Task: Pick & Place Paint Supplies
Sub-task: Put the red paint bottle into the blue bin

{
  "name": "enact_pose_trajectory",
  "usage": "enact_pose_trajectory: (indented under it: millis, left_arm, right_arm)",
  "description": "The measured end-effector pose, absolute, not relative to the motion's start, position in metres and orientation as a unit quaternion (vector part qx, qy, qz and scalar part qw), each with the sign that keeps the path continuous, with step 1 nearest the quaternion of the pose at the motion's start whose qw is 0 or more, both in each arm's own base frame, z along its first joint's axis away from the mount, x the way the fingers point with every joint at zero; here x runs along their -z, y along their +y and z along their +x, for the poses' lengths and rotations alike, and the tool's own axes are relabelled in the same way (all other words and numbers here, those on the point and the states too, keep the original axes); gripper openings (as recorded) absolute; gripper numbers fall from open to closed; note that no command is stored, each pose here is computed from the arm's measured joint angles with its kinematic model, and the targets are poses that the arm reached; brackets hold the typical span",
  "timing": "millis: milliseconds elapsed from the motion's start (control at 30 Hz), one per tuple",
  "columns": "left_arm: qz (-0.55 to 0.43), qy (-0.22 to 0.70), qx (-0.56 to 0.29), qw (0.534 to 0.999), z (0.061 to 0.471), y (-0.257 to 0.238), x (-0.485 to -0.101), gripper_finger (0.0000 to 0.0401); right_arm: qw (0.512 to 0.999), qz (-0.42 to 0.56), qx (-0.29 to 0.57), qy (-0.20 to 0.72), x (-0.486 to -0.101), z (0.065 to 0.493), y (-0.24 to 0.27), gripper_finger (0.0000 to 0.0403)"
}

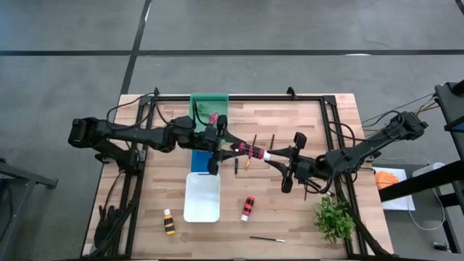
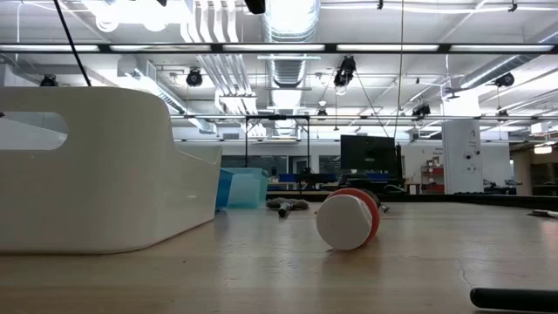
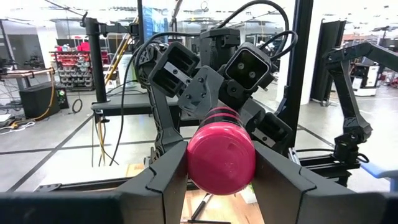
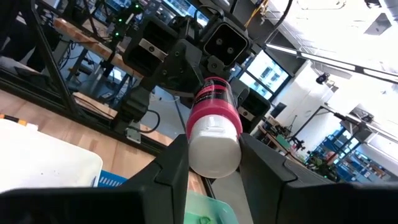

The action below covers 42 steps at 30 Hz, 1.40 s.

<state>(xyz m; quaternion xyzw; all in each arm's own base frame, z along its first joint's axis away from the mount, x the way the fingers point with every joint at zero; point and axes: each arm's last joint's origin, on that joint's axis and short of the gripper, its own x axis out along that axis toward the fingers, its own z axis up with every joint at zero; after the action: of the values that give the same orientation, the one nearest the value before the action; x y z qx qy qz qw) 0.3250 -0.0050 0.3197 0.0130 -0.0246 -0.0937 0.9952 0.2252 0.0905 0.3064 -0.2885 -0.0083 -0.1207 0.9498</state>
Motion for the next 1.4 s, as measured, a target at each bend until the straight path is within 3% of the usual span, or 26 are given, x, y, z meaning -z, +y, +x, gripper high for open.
enact_pose_trajectory:
  millis: [200, 700, 833, 1033, 1233, 1400]
  left_arm:
    - [0.04, -0.015, 0.047, 0.998, 0.324, -0.003, -0.313, 0.0178]
    - [0.081, 0.0, 0.018, 0.997, 0.295, 0.0, -0.333, 0.0323]
    - [0.069, 0.015, 0.026, 0.997, 0.276, -0.002, -0.344, 0.0351]
    - [0.051, 0.051, 0.02, 0.997, 0.26, -0.002, -0.329, 0.0379]
    - [0.036, 0.119, -0.111, 0.986, 0.237, 0.006, -0.321, 0.0382]
    - [0.005, 0.181, -0.258, 0.949, 0.214, 0.013, -0.314, 0.0382]
  right_arm:
    - [0.949, -0.291, 0.122, -0.002, -0.305, 0.225, 0.09, 0.0107]
    - [0.945, -0.293, 0.14, 0.026, -0.301, 0.225, 0.089, 0.0107]
    - [0.945, -0.289, 0.139, 0.058, -0.305, 0.227, 0.087, 0.0107]
    - [0.954, -0.241, 0.123, 0.127, -0.328, 0.239, 0.068, 0.0107]
    - [0.956, -0.189, 0.075, 0.211, -0.331, 0.267, 0.038, 0.0107]
    - [0.947, -0.182, 0.048, 0.261, -0.324, 0.302, 0.02, 0.0107]
